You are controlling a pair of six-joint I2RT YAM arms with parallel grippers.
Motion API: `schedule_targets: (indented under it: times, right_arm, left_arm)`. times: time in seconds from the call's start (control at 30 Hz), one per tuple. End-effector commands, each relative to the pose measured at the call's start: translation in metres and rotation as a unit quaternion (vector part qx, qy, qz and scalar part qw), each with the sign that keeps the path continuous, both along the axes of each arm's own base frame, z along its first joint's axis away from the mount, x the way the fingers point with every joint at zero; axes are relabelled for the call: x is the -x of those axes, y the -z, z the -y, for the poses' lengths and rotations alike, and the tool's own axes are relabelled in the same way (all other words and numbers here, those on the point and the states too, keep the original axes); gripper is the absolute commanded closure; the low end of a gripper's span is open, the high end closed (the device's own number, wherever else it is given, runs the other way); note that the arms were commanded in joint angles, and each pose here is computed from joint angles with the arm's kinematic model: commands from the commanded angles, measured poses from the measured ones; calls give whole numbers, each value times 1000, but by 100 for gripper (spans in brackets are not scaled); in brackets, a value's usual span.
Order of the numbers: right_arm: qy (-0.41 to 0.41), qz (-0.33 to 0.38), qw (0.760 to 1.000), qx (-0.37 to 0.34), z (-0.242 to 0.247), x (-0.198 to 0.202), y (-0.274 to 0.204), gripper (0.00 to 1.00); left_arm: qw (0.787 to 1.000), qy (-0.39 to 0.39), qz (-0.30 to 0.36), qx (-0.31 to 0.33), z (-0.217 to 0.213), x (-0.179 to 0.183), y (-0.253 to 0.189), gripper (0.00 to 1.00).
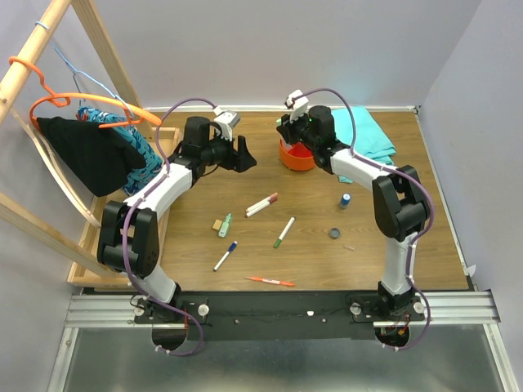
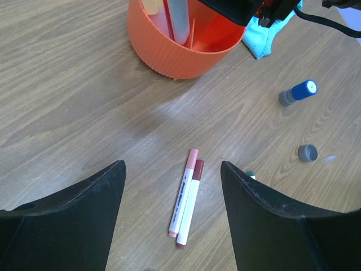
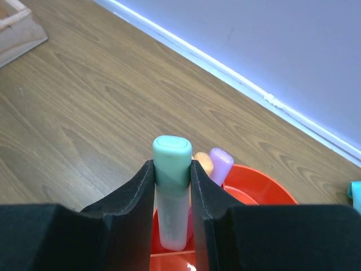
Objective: Sort the stationery into containers
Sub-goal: Place the pen in the storage box.
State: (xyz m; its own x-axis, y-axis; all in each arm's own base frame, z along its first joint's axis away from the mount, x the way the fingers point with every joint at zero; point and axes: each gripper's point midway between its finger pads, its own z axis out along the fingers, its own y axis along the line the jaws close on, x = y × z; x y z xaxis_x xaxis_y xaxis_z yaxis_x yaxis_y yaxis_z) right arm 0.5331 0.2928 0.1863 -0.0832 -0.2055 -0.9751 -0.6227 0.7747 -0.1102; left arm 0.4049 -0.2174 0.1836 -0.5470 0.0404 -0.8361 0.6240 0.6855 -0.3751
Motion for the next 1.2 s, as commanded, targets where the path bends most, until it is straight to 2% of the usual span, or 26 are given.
schedule_targets:
  times: [0.0,0.13,0.2,0.27,0.43,0.63,0.83,0.93,1.07,1.17]
  right_arm:
    - [15,1,1000,9,5,0,15,94]
    - [17,-2,1000,13,8,4,18,86]
    - [19,-6,1000,16,10,5,19,73]
    - [19,-12,1000,16,11,8,19,66]
    - [13,-17,1000,7,12,17,4,63]
    - [15,-27,999,8,16,26,-27,54]
    - [12,-53,998,28,23,41,-20,48]
    - [12,-51,998,21,25,47,-35,48]
    - [9,-44,999,3,36,77,-72,48]
    - [11,-63,998,9,48,99,-65,48]
  left_arm:
    - [1000,-7,-15,-8,0,-4,8,21]
    - [999,-13,-17,-31,-6,-4,16,20]
    - [999,-13,-16,-39,-7,-3,19,19]
    - [999,-9,-15,-49,-9,0,23,19]
    - [998,-2,-11,-61,-11,4,26,19]
    - [997,10,-10,-75,-12,9,31,19]
    - [996,18,-3,-84,-13,14,31,19]
    - [993,39,12,-113,-14,17,34,18]
    - [987,70,7,-146,-8,20,45,19]
    - [979,94,11,-182,3,23,55,20]
